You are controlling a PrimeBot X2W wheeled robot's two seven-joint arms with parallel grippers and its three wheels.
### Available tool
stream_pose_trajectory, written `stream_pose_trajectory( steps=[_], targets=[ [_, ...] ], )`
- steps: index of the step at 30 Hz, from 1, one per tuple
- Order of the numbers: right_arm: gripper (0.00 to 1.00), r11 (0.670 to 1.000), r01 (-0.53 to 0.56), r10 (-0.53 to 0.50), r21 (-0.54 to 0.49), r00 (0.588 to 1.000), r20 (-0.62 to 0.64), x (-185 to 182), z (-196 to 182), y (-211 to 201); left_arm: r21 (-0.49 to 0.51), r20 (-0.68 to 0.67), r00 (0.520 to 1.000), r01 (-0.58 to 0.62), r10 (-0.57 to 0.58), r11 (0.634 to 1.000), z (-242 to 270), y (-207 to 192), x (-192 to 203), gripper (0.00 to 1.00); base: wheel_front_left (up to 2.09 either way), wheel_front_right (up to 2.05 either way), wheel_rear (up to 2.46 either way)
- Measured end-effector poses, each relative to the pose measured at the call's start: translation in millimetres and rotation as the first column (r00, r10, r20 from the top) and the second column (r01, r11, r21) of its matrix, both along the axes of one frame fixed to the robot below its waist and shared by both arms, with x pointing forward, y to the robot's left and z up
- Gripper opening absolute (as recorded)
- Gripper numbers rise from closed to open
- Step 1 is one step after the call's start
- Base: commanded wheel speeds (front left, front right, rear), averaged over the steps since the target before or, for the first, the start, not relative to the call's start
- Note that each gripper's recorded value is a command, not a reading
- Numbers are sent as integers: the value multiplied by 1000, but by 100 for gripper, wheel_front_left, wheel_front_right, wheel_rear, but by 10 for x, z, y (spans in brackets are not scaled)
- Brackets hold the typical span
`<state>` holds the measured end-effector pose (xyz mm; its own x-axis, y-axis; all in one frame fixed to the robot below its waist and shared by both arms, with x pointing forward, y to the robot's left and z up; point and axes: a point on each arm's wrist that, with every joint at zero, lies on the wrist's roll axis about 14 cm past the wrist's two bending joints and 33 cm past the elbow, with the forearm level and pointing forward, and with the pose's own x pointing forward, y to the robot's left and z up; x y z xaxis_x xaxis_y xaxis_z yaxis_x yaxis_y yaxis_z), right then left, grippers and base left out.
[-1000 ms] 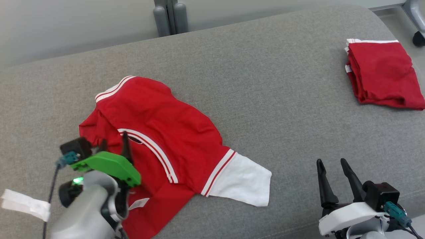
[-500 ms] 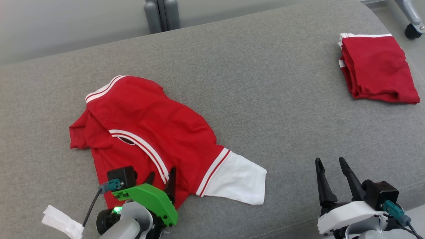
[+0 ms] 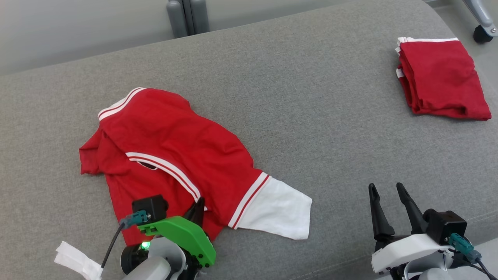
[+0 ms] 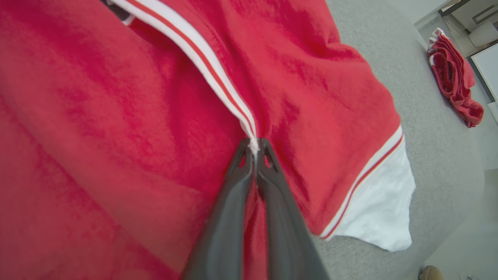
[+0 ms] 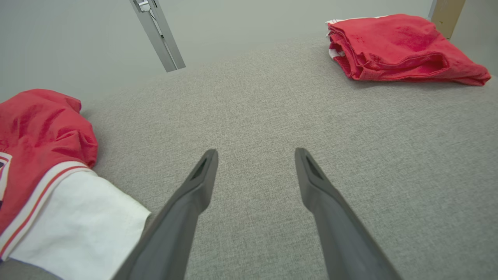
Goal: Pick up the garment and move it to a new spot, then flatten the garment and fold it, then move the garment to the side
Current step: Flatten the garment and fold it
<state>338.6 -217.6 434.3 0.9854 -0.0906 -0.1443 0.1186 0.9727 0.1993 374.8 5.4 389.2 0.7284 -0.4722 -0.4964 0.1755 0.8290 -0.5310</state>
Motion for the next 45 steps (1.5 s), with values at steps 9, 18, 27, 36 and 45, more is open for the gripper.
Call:
stream_pose_trajectory(
  steps=[9,18,27,36,45],
  targets=[
    [100,1000,3,-3,0,1000,7,-4,22,-9,-42,97,995,-12,16,999,318,85,164,0,0,0,0],
    [100,1000,5,-5,12,1000,10,-27,27,1,-6,233,969,87,-83,996,954,324,265,0,0,0,0],
    [100,999,-1,0,34,1000,8,-21,21,46,43,264,903,341,-340,939,1270,-259,271,0,0,0,0],
    [100,999,37,-37,39,999,-4,-151,9,-33,126,126,833,525,-539,842,747,-1105,233,62,0,0,0],
    [100,987,158,-157,27,987,-37,-436,-47,-347,109,184,817,535,-546,838,653,-1467,319,100,0,0,0]
  ],
)
